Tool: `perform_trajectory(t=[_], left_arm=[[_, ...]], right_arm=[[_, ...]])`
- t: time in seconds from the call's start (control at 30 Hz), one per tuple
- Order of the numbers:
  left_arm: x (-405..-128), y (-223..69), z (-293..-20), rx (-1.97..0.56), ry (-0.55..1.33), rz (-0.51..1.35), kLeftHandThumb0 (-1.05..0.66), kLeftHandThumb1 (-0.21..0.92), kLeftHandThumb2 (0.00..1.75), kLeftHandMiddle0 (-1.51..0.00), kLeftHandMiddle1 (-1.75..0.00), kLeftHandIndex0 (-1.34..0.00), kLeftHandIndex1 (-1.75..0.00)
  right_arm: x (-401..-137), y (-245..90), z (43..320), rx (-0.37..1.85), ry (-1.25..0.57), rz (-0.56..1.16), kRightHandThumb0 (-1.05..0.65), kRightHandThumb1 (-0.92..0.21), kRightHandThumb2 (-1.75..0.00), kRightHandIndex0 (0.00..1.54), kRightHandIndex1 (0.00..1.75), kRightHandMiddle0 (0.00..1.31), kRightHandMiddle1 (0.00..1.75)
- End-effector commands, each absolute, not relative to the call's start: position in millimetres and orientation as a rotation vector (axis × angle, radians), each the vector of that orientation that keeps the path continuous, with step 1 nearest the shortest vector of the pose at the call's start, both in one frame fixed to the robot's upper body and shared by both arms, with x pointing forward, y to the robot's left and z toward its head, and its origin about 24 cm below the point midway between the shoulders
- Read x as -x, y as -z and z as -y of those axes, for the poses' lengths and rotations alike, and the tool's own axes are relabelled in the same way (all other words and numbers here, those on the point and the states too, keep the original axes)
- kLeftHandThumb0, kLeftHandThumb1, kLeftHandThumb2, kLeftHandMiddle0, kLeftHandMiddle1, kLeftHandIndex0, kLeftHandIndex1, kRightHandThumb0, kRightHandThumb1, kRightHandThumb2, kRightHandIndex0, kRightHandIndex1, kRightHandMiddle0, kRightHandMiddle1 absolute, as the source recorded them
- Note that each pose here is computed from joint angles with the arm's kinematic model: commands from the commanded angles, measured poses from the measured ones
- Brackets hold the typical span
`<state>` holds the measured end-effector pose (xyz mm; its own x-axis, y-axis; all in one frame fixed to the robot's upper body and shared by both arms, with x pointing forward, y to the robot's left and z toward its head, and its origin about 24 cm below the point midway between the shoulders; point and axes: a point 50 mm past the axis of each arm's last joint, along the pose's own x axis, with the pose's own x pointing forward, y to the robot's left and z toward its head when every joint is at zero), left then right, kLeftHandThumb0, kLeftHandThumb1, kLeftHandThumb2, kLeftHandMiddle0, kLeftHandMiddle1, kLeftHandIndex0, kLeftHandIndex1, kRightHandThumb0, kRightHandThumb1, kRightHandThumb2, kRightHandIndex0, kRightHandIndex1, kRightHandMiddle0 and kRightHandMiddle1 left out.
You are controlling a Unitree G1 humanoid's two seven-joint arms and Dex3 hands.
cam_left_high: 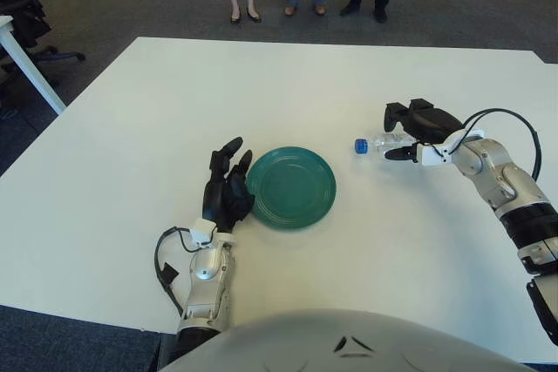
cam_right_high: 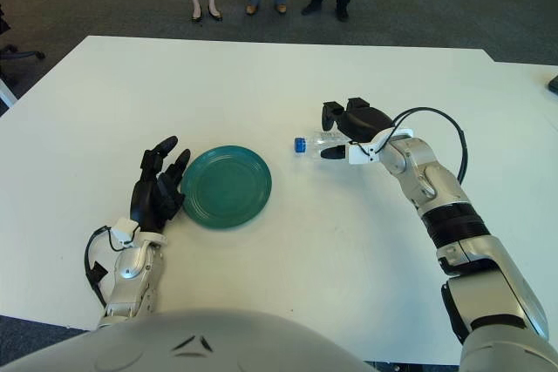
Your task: Put the bottle into the plate.
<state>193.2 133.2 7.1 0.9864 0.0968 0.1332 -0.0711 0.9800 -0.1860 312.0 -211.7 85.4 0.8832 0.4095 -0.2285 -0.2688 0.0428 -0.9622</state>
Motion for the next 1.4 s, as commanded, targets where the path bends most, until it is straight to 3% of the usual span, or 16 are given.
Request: perform_trajectory(t=[0.0,0.07,0.23,0.4,0.6,0.83,0.93,1.0,1.2,1.37], left_arm=[[-189.5,-5.4,-129.9,0.229,-0.128,0.128,-0.83,0.92,0.84,-0.7,-0.15,-0.22,-0.96],[-189.0,-5.8,-130.6,0.231,-0.132,0.129,-0.83,0.92,0.83,-0.7,-0.16,-0.22,-0.97],[-187.4,-6.6,-132.5,0.236,-0.135,0.132,-0.84,0.92,0.83,-0.56,-0.45,-0.23,-0.98],[-186.5,-7.5,-133.6,0.227,-0.126,0.143,-0.85,0.92,0.83,-0.5,-0.52,-0.23,-0.98],[-186.3,-9.2,-134.9,0.217,-0.124,0.145,-0.86,0.92,0.82,-0.49,-0.52,-0.22,-0.98],[-185.8,-10.6,-136.1,0.211,-0.127,0.146,-0.87,0.92,0.81,-0.49,-0.52,-0.22,-0.98],[-185.3,-11.0,-136.3,0.208,-0.128,0.146,-0.87,0.92,0.81,-0.48,-0.51,-0.22,-0.98],[-185.0,-11.4,-136.4,0.206,-0.127,0.146,-0.87,0.92,0.81,-0.49,-0.48,-0.22,-0.98],[-184.6,-13.1,-137.3,0.191,-0.113,0.158,-0.86,0.92,0.82,-0.49,-0.43,-0.21,-0.98],[-183.8,-14.8,-138.3,0.168,-0.1,0.169,-0.86,0.92,0.84,-0.48,-0.41,-0.19,-0.96]], right_arm=[[-314.9,-89.2,212.0,1.394,-0.488,0.154,-0.7,-0.92,-0.34,0.7,1.75,0.49,1.75],[-315.6,-89.0,210.3,1.384,-0.485,0.166,-0.67,-0.92,-0.34,0.73,1.75,0.53,1.75],[-315.6,-89.2,207.5,1.372,-0.478,0.191,-0.55,-0.92,-0.33,0.81,1.75,0.63,1.75],[-318.5,-87.5,203.5,1.362,-0.47,0.21,-0.54,-0.91,-0.31,0.82,1.75,0.67,1.75],[-319.5,-83.6,201.9,1.352,-0.479,0.205,-0.71,-0.92,-0.36,0.77,1.75,0.56,1.75],[-319.0,-81.2,202.1,1.354,-0.487,0.19,-0.77,-0.92,-0.36,0.69,1.75,0.41,1.75],[-319.0,-79.6,202.6,1.371,-0.491,0.18,-0.8,-0.92,-0.38,0.57,1.7,0.3,1.75],[-319.5,-78.3,202.7,1.385,-0.493,0.178,-0.83,-0.92,-0.4,0.45,1.48,0.22,1.62],[-320.8,-76.1,202.1,1.428,-0.505,0.171,-0.9,-0.92,-0.45,0.38,0.83,0.1,1.18],[-320.7,-74.8,201.3,1.468,-0.525,0.159,-0.94,-0.92,-0.46,0.38,0.53,0.03,1.02]])
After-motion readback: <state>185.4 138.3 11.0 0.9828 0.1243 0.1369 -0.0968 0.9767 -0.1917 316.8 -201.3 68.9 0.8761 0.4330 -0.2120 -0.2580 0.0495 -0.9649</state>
